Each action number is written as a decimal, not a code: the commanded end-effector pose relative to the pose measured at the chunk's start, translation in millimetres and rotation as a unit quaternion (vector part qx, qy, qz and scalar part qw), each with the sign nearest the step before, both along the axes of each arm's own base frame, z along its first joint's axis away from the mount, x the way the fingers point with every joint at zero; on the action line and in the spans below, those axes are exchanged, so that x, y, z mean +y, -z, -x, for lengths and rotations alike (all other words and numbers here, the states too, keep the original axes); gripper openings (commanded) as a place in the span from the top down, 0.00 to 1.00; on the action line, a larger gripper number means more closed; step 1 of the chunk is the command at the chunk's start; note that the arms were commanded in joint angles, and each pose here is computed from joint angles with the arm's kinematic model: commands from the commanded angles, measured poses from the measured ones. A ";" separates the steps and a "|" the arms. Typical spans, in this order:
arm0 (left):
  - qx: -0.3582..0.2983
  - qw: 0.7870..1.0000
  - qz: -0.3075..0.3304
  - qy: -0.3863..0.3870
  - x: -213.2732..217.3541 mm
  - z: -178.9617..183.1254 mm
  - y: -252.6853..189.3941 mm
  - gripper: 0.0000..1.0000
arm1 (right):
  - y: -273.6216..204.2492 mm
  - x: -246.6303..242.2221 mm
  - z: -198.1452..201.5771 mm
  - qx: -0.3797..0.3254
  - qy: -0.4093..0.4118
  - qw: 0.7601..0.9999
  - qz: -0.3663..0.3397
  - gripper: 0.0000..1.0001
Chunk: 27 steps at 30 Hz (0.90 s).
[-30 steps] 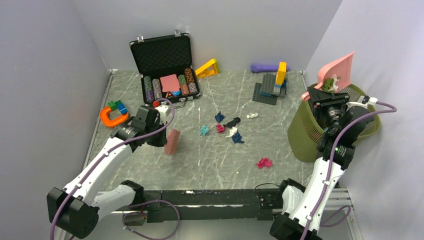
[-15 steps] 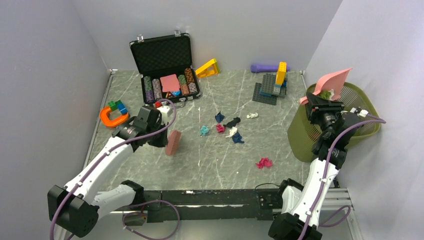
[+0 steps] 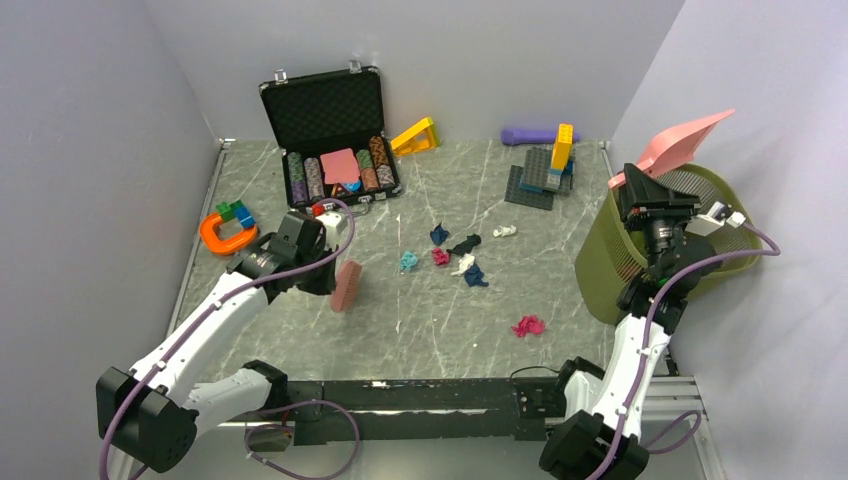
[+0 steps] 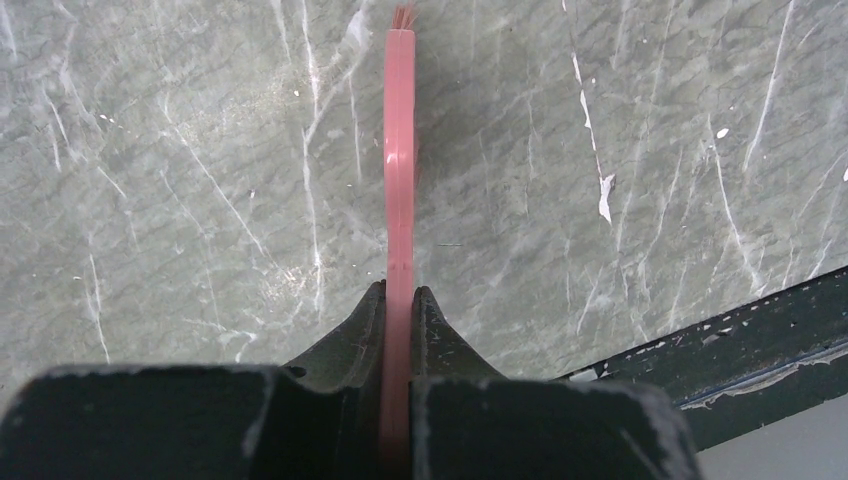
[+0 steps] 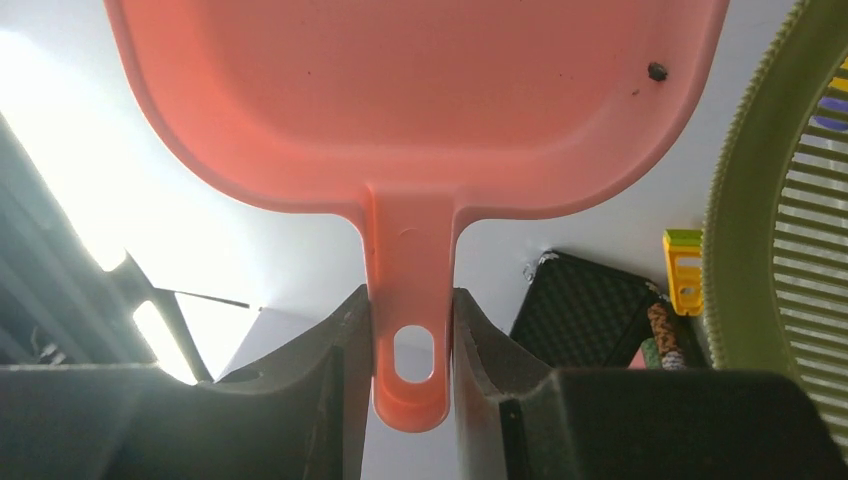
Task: Sweep away the paper scraps from the table
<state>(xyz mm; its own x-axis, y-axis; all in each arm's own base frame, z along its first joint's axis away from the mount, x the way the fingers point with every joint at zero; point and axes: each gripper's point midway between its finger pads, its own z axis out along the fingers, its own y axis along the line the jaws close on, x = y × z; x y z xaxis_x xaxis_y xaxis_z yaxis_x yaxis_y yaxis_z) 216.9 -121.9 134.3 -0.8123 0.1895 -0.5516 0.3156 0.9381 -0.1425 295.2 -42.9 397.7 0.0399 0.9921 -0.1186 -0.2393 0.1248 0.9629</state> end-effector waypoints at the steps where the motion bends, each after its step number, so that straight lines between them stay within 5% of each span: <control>1: -0.021 1.000 0.003 -0.007 -1.8 -7.9 -4.7 1.00 | -41.2 14.9 19.4 -0.114 -0.023 0.992 0.045 1.00; 5: -0.026 1.000 0.004 -0.008 -1.6 -7.9 -7.1 1.00 | -59.6 23.1 22.6 -0.128 -0.029 0.987 0.097 1.00; 18: -0.102 0.994 0.033 -0.013 1.9 -7.8 -41.0 1.00 | -47.2 49.5 -4.3 -0.008 -0.051 0.964 0.259 1.00; 27: -0.140 0.986 0.039 -0.084 18.0 -12.8 -62.3 1.00 | 49.3 133.3 -54.2 0.190 -0.148 0.890 0.387 1.00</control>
